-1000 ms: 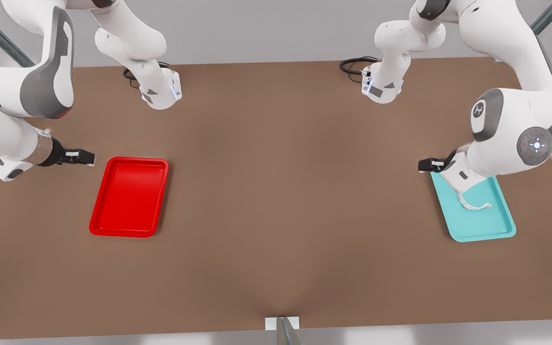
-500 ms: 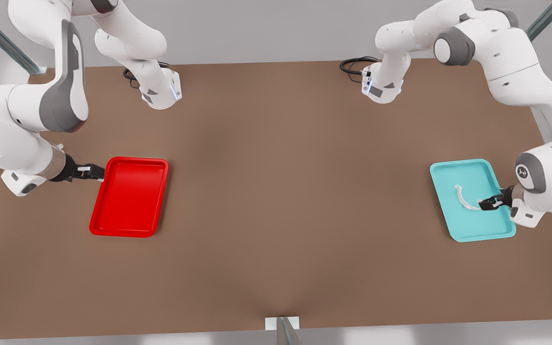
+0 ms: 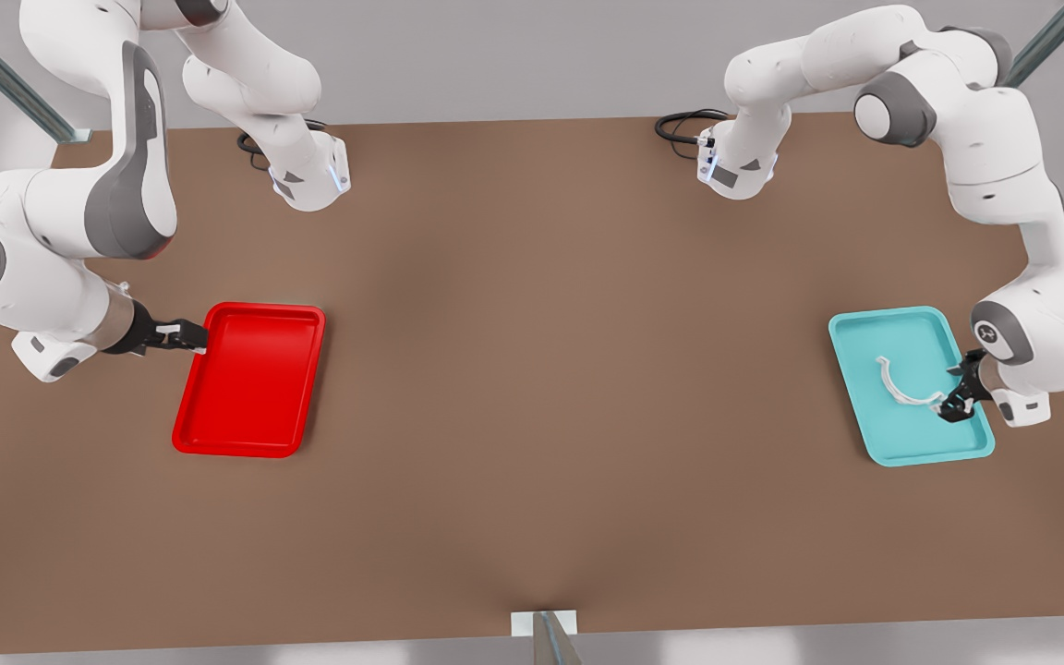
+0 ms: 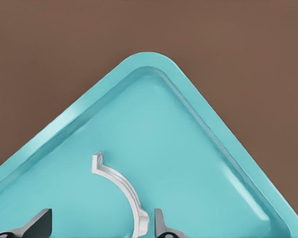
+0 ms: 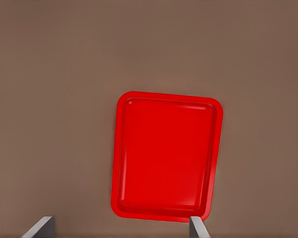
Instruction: Take the drainage pipe clamp from the left arm, pass it to the right arm, and place it in the plate on the right side
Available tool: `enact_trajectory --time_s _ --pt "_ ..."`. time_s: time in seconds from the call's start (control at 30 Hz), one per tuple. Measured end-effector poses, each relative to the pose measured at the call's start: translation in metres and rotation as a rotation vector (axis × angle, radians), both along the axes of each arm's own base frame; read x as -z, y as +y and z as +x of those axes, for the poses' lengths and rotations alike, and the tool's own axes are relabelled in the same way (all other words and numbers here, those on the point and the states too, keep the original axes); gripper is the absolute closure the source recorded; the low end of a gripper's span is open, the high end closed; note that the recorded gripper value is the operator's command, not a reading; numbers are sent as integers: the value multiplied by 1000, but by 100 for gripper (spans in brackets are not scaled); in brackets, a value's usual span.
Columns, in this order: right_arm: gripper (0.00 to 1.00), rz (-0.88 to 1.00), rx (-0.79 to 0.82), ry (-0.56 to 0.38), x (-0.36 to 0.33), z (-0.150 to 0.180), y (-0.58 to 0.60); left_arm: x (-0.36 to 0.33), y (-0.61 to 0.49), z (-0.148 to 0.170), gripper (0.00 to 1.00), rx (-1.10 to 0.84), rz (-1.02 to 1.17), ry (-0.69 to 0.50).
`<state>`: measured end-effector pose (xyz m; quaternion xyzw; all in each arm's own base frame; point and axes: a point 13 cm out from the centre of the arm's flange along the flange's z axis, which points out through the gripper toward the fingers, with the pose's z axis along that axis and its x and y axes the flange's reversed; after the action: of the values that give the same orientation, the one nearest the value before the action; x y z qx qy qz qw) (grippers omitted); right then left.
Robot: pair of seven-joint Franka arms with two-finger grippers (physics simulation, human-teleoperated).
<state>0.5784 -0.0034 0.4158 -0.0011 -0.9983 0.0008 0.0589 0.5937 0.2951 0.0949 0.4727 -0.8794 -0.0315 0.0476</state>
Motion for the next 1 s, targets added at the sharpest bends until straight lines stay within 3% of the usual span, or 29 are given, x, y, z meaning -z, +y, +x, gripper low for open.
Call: enact_trajectory --time_s 0.23,0.57,0.6,0.63,0.87,1.0 --pt "0 0 -1 -2 -1 0 1 41 -6 -18 0 -144 -14 -11" --pt "0 -1 -8 11 5 -2 4 63 0 -13 2 -256 -1 -61" --pt "0 -1 -8 13 6 -3 4 64 1 -12 13 -264 2 -65" --pt "0 -1 -8 14 7 -3 4 65 2 -11 34 -271 3 -70" --pt "0 -1 -8 18 9 -3 4 62 6 -8 57 -316 16 -85" --pt "0 -1 -8 20 10 -4 4 60 7 -6 59 -339 19 -91"
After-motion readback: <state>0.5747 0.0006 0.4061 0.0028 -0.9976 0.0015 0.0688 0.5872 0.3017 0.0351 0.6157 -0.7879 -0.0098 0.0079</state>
